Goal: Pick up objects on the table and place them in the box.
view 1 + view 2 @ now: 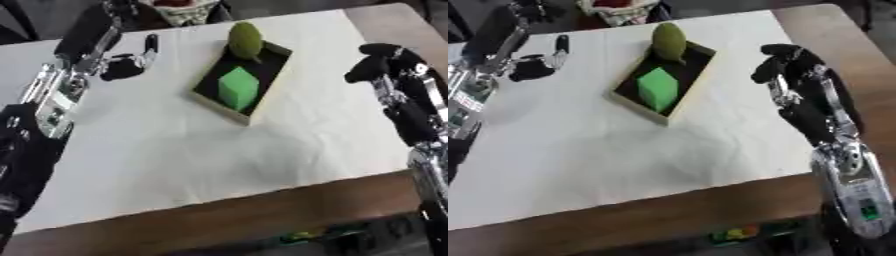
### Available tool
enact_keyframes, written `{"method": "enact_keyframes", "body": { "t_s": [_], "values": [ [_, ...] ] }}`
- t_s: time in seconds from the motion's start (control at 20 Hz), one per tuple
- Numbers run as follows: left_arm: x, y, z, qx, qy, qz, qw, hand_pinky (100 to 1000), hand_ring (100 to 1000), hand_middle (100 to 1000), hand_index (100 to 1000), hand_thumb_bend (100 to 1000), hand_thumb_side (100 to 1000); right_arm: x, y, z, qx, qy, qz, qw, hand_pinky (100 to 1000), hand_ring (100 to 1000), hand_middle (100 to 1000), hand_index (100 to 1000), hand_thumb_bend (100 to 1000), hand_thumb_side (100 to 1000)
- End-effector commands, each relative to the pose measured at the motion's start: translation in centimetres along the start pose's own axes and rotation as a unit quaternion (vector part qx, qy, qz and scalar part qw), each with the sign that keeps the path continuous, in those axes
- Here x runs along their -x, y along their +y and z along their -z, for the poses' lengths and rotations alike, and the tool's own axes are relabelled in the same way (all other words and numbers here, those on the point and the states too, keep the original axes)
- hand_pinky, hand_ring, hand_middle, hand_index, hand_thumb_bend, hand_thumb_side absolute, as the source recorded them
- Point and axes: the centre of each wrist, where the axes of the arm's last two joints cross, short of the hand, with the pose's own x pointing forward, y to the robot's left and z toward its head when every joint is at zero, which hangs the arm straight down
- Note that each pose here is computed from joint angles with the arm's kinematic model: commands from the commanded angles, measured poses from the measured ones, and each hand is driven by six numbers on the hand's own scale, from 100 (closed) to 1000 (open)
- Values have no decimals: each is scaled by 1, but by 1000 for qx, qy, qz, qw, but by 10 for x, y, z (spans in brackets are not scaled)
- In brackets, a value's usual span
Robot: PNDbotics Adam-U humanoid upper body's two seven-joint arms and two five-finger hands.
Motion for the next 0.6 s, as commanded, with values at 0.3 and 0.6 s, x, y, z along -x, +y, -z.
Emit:
{"method": "enact_keyframes", "body": {
  "t_s": [0.3,0.6],
  "values": [
    [-21,17,-43,-136,34,-76,987,650,644,631,786,100,461,-2,-10,-3,13,2,-19,1000,642,599,536,752,100,492],
    [-49,13,-79,-168,84,-153,970,644,637,623,779,100,556,1,-10,-7,19,10,-20,1000,642,598,536,753,100,493]
  ]
}}
